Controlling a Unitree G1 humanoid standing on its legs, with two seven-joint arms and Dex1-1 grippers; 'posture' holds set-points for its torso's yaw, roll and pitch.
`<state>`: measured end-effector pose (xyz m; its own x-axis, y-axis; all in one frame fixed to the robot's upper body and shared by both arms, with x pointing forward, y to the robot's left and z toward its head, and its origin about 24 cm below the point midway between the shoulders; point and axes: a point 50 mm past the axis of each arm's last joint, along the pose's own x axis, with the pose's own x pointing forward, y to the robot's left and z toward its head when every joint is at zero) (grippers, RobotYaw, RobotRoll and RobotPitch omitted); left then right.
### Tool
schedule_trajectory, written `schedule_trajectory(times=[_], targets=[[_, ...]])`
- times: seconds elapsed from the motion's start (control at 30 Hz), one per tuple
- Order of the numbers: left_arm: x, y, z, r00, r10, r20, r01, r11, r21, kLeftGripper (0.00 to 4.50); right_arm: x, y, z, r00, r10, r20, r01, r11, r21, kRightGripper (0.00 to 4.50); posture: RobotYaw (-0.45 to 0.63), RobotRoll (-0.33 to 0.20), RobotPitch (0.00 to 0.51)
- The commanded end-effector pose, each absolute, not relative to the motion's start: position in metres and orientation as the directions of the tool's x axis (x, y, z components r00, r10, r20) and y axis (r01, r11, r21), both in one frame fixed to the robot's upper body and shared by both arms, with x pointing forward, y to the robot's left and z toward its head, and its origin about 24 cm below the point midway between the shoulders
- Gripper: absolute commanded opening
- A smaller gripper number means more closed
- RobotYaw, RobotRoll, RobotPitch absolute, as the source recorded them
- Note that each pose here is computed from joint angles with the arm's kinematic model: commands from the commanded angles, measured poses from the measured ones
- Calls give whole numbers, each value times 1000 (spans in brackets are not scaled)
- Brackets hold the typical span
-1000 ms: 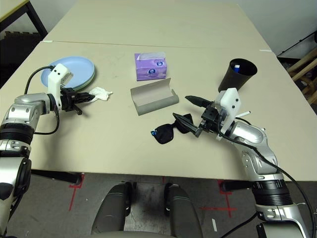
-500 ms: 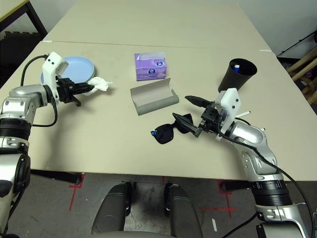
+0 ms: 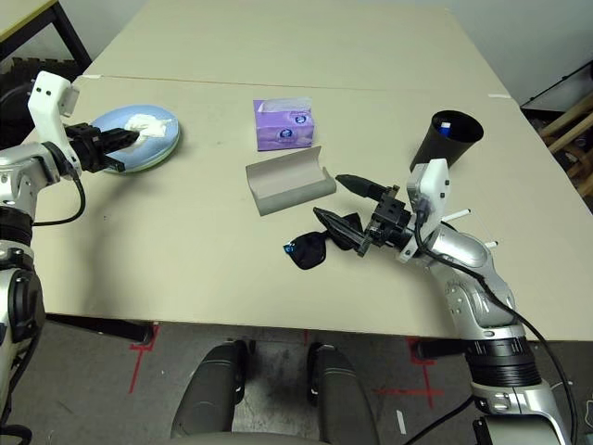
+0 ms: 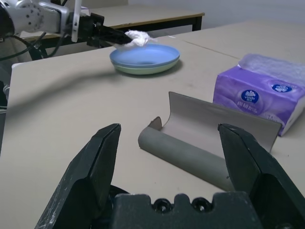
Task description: Organize and tidy the items on the table.
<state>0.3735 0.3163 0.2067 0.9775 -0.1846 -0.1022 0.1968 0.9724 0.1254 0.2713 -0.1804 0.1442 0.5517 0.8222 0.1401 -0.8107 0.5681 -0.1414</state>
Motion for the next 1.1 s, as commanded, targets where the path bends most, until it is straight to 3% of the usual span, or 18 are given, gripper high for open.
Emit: schedule_trajectory(times=[0.03, 0.3, 0.33, 0.53, 0.67, 0.9, 1.1], targets=[[377, 314, 210, 986, -165, -26, 167, 976, 142, 1069, 270, -181, 148, 553, 821, 143, -808, 570, -147, 4500, 172, 0, 158], [379, 302, 206, 971, -237, 20, 232, 962, 144, 4255, 272, -183, 151, 573, 801, 173, -791, 596, -140, 4500, 170, 0, 157], [379, 301, 205, 970, -243, 19, 238, 961, 139, 4469, 272, -183, 151, 571, 798, 190, -790, 598, -136, 4500, 170, 0, 157], [376, 300, 195, 960, -282, -6, 281, 953, 113, 4469, 273, -183, 154, 567, 791, 230, -782, 605, -150, 4500, 168, 0, 155], [373, 293, 193, 928, -372, -9, 372, 925, 79, 4469, 274, -184, 154, 567, 793, 225, -780, 604, -162, 4500, 170, 0, 155], [359, 277, 190, 757, -654, -12, 646, 745, 167, 4469, 274, -184, 154, 567, 795, 216, -781, 602, -165, 4500, 172, 0, 162], [349, 266, 175, 593, -800, -89, 801, 577, 160, 4469, 271, -189, 156, 568, 798, 200, -783, 599, -168, 4500, 165, 0, 180]])
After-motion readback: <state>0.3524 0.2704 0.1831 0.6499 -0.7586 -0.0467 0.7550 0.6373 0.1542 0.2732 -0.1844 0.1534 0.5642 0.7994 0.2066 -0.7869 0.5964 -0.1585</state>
